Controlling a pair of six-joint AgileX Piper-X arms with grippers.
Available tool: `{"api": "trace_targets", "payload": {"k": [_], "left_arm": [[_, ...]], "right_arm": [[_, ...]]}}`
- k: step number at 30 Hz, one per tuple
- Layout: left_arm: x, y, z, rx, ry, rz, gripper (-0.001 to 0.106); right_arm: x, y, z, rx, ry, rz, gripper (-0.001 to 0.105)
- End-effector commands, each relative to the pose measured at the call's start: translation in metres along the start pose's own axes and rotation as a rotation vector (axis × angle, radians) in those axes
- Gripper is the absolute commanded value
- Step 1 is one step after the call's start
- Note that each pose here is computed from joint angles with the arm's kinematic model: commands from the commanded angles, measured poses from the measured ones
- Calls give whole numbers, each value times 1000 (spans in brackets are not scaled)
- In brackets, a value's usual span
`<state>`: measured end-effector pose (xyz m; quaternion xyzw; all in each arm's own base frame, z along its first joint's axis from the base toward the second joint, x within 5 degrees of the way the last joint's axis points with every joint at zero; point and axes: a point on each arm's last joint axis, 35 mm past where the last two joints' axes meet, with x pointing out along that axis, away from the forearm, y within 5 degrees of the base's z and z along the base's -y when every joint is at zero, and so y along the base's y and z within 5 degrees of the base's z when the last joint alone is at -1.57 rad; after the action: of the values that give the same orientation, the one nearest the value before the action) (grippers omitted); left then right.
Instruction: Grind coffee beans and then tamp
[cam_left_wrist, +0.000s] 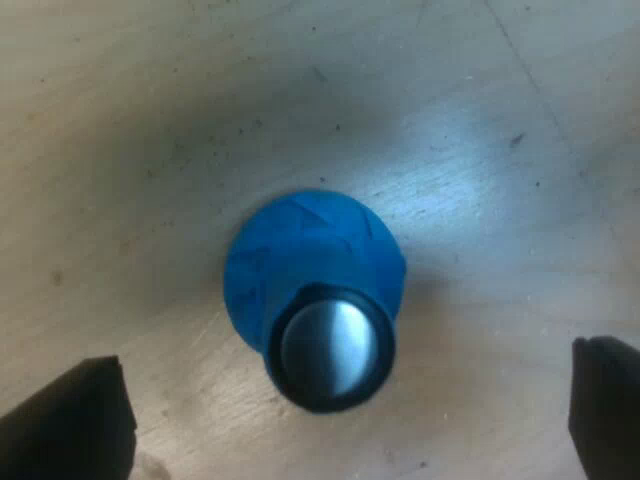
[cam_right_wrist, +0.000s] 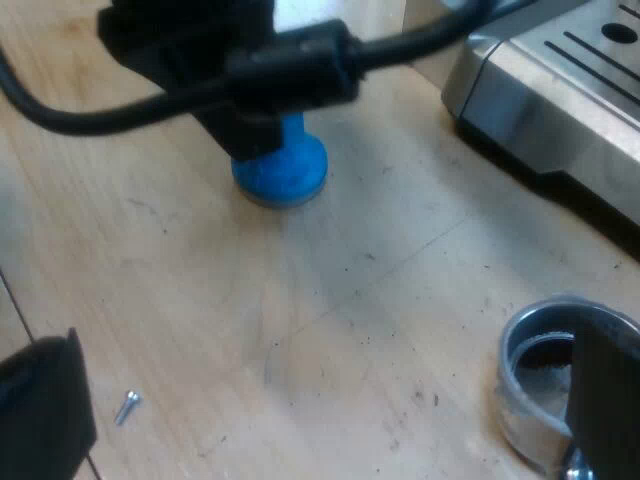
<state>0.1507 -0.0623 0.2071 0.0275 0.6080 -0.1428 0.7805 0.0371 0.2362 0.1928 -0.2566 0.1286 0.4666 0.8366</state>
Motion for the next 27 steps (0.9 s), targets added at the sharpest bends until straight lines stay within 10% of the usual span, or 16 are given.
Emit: {"api": "trace_targets", "payload": {"k": [1,12,21,27], "left_arm": [[10,0,8,-2,-2,12,89],[39,2,16,-19,103,28,64],[38,2,15,-13,112,29,1],[25,-1,21,9,89,23,0]], "right_arm": [[2,0,0,-7,-7,-7,102],[2,0,0,-3,-7,-7,102],[2,0,1,2,-17,-8,102],[1,0,-1,54,2,-6,102]]}}
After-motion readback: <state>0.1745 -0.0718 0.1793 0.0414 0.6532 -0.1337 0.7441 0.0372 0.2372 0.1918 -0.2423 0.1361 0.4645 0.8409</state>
